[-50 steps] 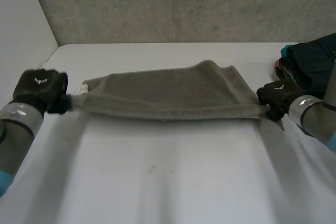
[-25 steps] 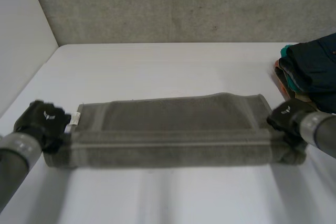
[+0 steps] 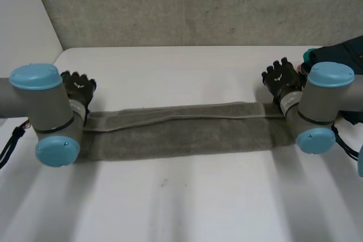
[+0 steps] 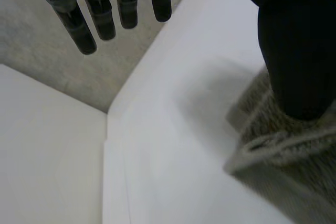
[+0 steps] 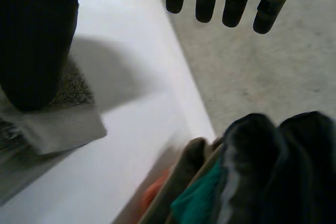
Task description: Fold the laundry.
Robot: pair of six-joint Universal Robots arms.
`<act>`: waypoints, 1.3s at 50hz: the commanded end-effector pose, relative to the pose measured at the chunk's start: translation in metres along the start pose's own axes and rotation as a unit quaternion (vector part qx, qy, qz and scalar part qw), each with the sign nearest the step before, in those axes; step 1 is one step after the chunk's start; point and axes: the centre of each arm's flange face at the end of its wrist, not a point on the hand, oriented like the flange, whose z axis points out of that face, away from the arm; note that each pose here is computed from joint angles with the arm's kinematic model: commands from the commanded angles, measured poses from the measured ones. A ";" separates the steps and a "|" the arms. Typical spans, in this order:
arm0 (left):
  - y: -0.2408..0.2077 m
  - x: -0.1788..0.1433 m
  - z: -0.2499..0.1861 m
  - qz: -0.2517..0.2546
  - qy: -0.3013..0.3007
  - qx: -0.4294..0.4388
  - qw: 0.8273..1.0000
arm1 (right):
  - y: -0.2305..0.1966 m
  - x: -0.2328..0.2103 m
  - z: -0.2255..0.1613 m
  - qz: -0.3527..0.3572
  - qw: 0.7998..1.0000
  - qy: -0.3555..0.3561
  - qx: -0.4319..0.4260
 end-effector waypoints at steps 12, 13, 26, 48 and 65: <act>-0.034 -0.012 -0.048 -0.014 0.064 0.085 0.994 | -0.051 0.057 -0.062 0.100 0.994 -0.045 0.025; -0.029 -0.006 -0.050 -0.010 0.086 0.086 0.993 | -0.048 0.056 -0.062 0.102 0.993 -0.055 0.020; 0.014 0.024 -0.006 0.014 0.116 0.045 0.992 | 0.003 0.003 -0.009 0.133 0.987 -0.086 -0.011; -0.026 -0.013 0.031 -0.058 0.012 0.165 0.985 | -0.030 0.041 -0.003 0.155 0.983 0.069 0.074; -0.028 -0.024 -0.065 -0.105 0.072 0.169 0.977 | 0.029 0.044 -0.091 0.198 0.964 -0.108 -0.140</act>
